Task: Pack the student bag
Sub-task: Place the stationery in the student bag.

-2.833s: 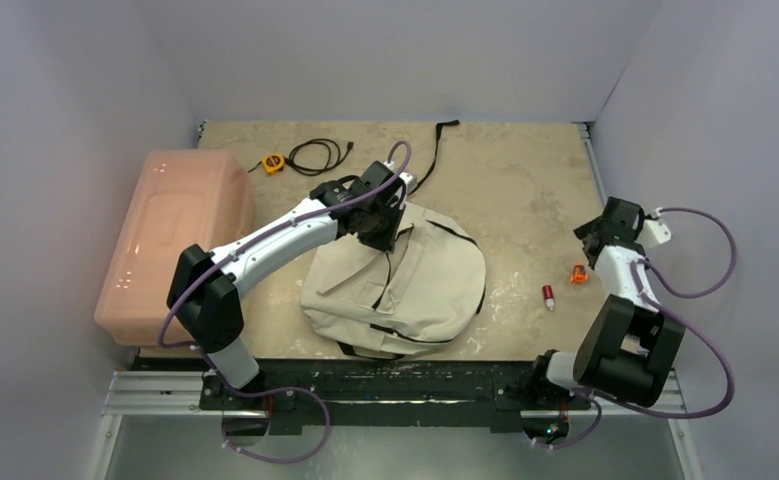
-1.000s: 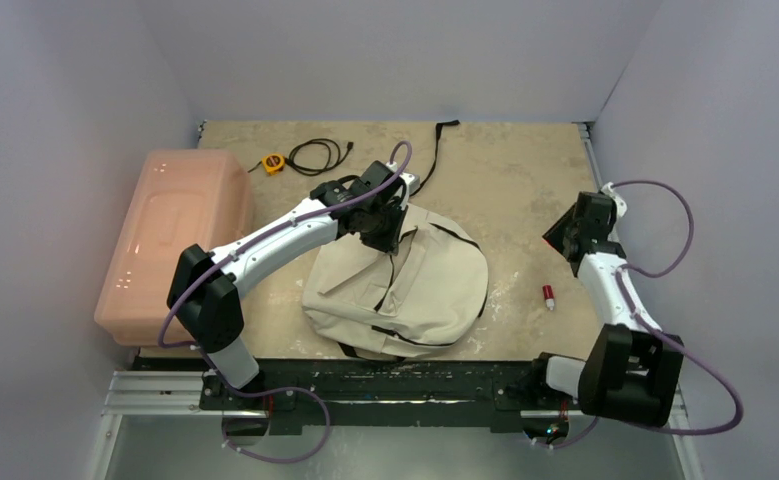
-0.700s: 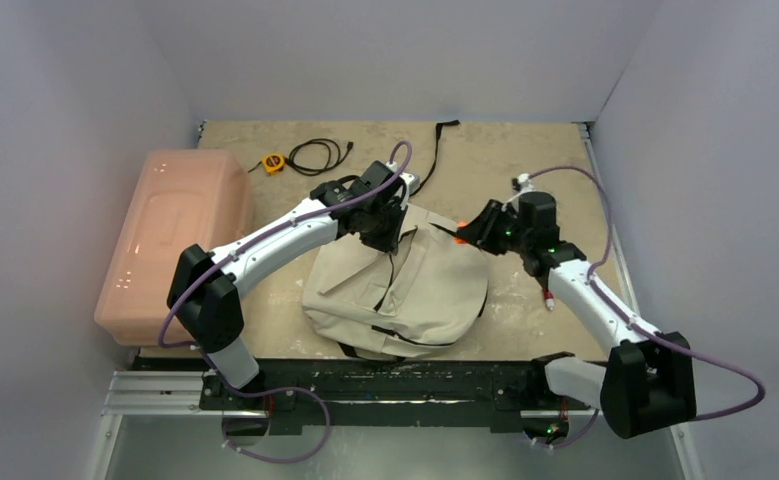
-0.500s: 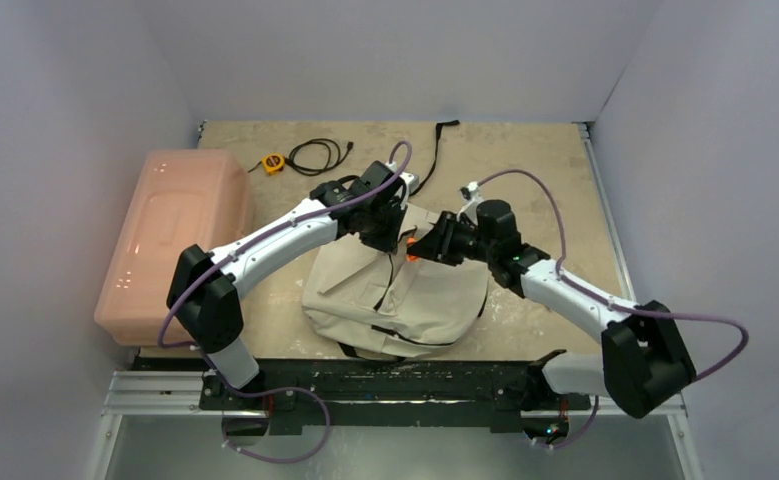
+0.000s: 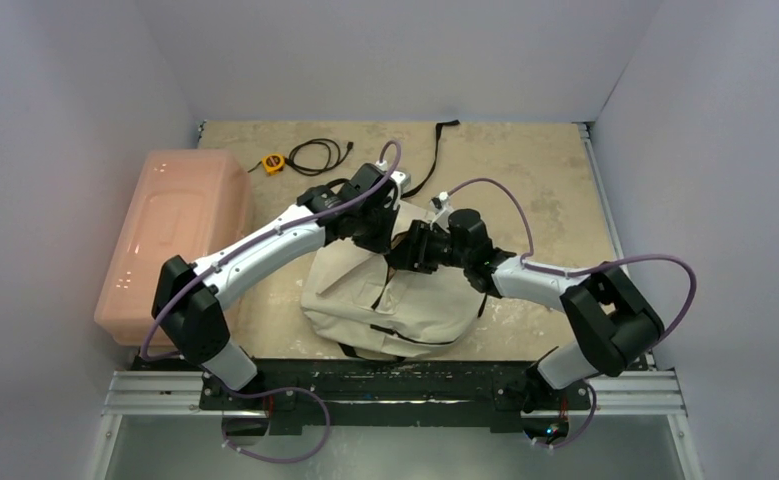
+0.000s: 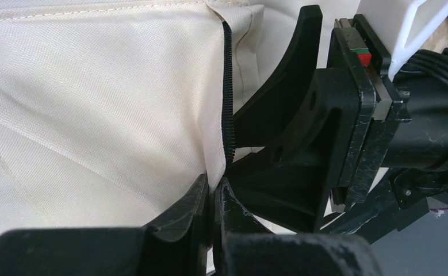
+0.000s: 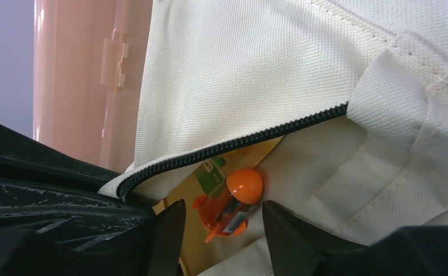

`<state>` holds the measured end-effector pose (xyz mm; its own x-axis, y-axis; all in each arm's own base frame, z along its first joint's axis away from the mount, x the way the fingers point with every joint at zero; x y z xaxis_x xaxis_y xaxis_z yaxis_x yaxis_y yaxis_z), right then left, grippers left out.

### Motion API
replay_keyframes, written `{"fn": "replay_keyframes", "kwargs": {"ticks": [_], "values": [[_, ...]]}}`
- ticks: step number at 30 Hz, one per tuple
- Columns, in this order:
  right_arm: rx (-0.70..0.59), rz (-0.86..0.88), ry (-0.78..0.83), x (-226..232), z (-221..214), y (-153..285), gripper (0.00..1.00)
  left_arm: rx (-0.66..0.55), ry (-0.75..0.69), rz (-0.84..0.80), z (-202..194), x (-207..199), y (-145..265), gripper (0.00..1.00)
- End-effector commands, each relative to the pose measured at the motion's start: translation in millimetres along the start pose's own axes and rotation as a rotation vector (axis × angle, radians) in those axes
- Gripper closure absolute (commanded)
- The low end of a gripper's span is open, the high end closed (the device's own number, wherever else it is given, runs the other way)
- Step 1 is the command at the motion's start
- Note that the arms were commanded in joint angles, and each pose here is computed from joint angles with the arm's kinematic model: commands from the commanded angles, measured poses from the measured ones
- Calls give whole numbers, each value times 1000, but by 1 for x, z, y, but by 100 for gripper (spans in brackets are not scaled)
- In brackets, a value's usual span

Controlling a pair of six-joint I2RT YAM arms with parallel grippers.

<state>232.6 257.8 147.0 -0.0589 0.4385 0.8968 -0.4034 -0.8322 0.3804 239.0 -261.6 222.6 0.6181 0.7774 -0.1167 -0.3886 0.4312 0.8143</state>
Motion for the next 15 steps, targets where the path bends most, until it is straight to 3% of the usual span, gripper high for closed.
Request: {"fn": "replay_keyframes", "kwargs": {"ticks": [1, 4, 7, 12, 15], "values": [[2, 38, 108, 14, 1, -3, 36, -114, 8, -48, 18, -11, 18, 100], [-16, -10, 132, 11, 1, 6, 28, -112, 5, -46, 18, -11, 17, 100], [-45, -40, 132, 13, 6, 16, 29, -108, 4, -49, 17, -11, 17, 100], [-71, -76, 120, 13, 7, 25, 50, -95, 3, -58, 17, -12, 14, 100], [-75, -74, 111, 12, 8, 22, 57, -91, 2, -65, 17, -13, 13, 100]]}}
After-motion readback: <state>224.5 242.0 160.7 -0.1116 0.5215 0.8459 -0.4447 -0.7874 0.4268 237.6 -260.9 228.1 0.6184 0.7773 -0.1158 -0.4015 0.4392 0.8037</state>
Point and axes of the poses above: each gripper's point midway between its finger pads, its own y axis back along the fingers, its own x axis along the line the jaws close on, z = x × y, the point moved 7 cm from there along y, back along the fingers, and after that the axes turned 13 degrees about -y, right-handed, at the moved point
